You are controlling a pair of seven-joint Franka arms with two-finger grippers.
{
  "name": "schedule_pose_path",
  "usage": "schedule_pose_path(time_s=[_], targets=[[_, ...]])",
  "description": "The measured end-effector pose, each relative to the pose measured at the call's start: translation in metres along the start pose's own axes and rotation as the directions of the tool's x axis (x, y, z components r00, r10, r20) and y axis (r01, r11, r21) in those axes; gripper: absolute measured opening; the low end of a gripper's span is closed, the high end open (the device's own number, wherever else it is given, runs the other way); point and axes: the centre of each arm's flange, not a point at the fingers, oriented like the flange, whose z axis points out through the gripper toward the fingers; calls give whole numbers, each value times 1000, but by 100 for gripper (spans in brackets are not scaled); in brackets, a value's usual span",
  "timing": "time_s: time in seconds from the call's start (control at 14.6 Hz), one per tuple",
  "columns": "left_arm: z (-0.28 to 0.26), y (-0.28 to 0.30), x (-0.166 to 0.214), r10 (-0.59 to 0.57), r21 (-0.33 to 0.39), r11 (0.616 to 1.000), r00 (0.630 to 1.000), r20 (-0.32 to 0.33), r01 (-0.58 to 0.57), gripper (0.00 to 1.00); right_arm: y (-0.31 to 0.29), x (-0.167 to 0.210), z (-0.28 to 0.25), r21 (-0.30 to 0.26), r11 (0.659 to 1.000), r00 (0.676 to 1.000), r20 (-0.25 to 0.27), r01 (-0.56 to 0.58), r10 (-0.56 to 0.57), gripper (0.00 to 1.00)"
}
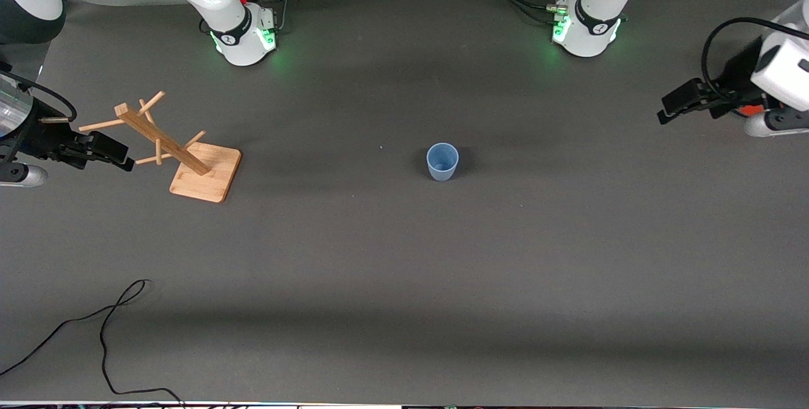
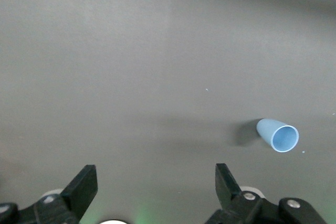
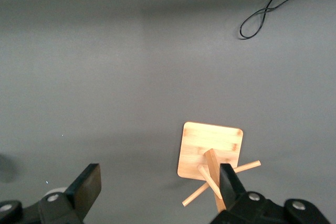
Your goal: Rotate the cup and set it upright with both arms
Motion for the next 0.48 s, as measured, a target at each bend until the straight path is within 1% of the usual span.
schedule_pose_path(time_s=[0.21,0.48], targets=[[8,-13,12,47,55,997,999,-10,-46,100,-4,0,0,0,1000,1000,0,9,-9,100],[17,-12,20,73,91,993,997,-13,-72,100,-4,3,-7,2,1000,1000,-22,11,-11,100]])
